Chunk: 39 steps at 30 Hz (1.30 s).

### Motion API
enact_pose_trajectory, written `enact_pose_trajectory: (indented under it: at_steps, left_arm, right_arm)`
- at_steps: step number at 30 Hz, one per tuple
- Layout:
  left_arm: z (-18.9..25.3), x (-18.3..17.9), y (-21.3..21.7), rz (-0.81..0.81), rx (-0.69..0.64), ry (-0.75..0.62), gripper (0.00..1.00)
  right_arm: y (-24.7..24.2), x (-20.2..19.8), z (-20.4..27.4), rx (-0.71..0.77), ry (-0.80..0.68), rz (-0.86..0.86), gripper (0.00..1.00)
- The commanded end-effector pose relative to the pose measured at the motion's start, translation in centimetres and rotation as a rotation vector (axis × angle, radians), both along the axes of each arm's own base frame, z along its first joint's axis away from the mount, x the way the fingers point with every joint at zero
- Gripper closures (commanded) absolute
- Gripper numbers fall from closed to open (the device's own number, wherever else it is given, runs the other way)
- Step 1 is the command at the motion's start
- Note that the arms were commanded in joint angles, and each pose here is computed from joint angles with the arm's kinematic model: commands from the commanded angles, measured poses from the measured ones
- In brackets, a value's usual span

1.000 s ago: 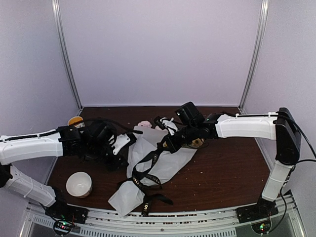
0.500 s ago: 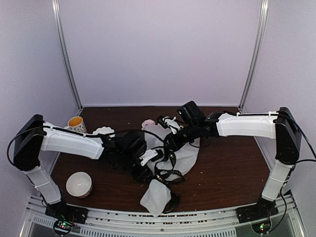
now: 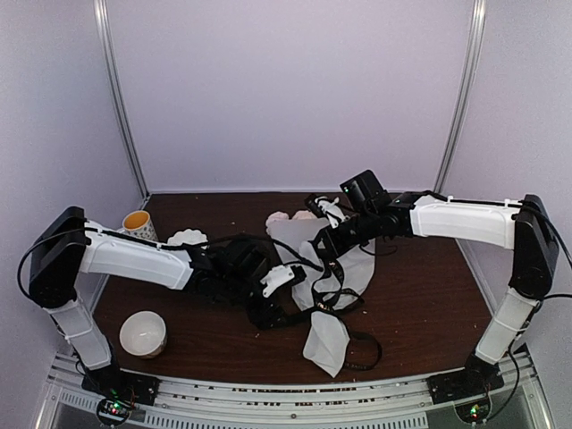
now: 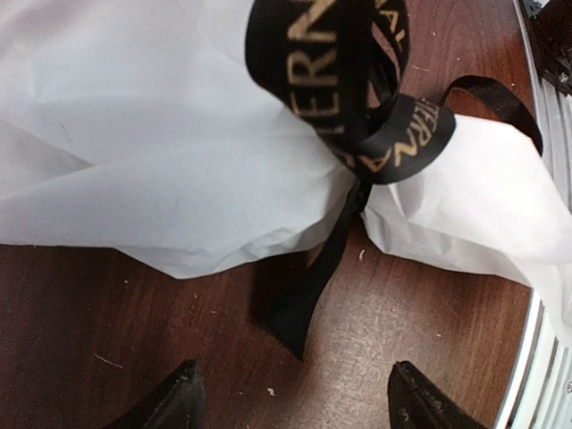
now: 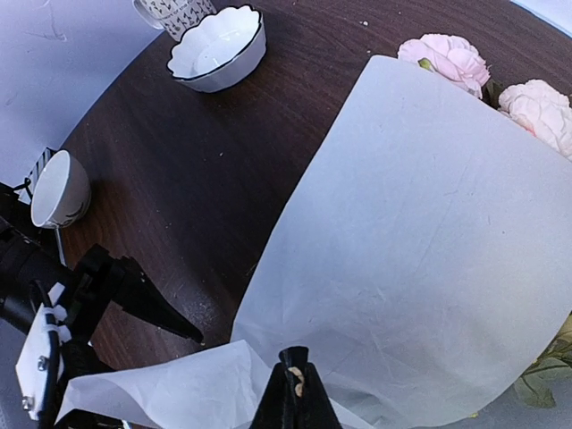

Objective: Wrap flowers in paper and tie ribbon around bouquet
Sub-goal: Cross the half-tied ribbon over the folded bouquet.

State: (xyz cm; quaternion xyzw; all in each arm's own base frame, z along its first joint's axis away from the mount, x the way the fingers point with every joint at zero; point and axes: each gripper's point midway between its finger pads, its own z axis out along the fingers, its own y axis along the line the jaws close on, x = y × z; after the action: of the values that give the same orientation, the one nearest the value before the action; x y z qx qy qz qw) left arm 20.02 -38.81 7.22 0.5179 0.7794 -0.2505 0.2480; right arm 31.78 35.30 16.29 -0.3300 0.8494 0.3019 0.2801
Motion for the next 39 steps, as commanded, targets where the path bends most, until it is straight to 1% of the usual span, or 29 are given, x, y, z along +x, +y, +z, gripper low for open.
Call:
enact_pose_trajectory:
  at_steps: [1, 4, 6, 9, 11, 12, 14, 16, 17, 19, 22, 25, 30, 33, 35, 39]
  left_arm:
    - [-1.2, 1.0, -0.7, -0.076, 0.018, -0.100, 0.25]
    - [-1.0, 2.1, -2.0, -0.118, -0.009, -0.191, 0.24]
    - [-0.9, 2.5, -3.0, -0.157, -0.014, -0.218, 0.24]
    - [-2.4, 1.0, -4.0, -0.287, 0.006, -0.149, 0.24]
    - [-4.4, 0.8, -3.6, -0.309, 0.065, -0.115, 0.26]
    - [-5.1, 0.7, -3.4, -0.309, 0.084, -0.105, 0.30]
    - [-5.2, 0.4, -3.5, -0.314, 0.056, -0.099, 0.45]
    - [-4.6, 0.1, -3.7, -0.328, 0.022, -0.097, 0.57]
    - [-4.7, -0.1, -3.7, -0.332, 0.022, -0.085, 0.65]
    - [-4.6, -0.5, -3.7, -0.339, 0.016, -0.056, 0.76]
    - [-4.4, -1.2, -3.9, -0.334, -0.023, -0.025, 1.00]
    - [-4.7, -1.4, -3.3, -0.310, -0.028, -0.012, 1.00]
    - [-3.8, -1.2, -1.0, -0.224, -0.025, -0.058, 1.00]
    - [-3.9, -1.3, 1.0, -0.164, 0.018, -0.065, 1.00]
    - [-4.3, -1.7, 2.4, -0.127, 0.056, -0.041, 1.00]
    - [-5.4, -2.5, 5.5, -0.037, 0.141, 0.006, 1.00]
  right_arm:
    - [-0.1, -0.2, 1.4, 0.016, -0.003, -0.008, 1.00]
    - [-0.1, -0.1, 1.3, 0.026, 0.007, -0.019, 1.00]
    - [0.0, -0.2, 1.3, 0.037, 0.011, -0.026, 1.00]
    - [-0.1, -0.1, 1.5, 0.042, 0.005, -0.031, 1.00]
    - [-0.2, -0.1, 1.8, 0.042, -0.003, -0.033, 1.00]
    - [-0.2, -0.1, 2.0, 0.044, -0.006, -0.034, 1.00]
    - [-0.4, -0.2, 2.2, 0.052, -0.014, -0.043, 1.00]
    - [-0.5, -0.3, 2.4, 0.064, -0.018, -0.050, 1.00]
    - [-0.6, -0.3, 2.4, 0.065, -0.017, -0.053, 1.00]
    - [-0.7, -0.5, 2.4, 0.064, -0.017, -0.053, 1.00]
    - [-1.0, -0.7, 2.3, 0.052, -0.019, -0.052, 1.00]
    - [-1.3, -0.9, 2.3, 0.043, -0.024, -0.049, 1.00]
    - [-1.2, -1.0, 2.3, 0.052, -0.018, -0.047, 1.00]
    - [-0.9, -1.2, 2.3, 0.063, -0.005, -0.039, 1.00]
    - [-0.6, -1.8, 2.2, 0.067, 0.013, -0.016, 1.00]
    - [0.0, -4.0, 1.2, 0.031, 0.036, 0.031, 0.91]
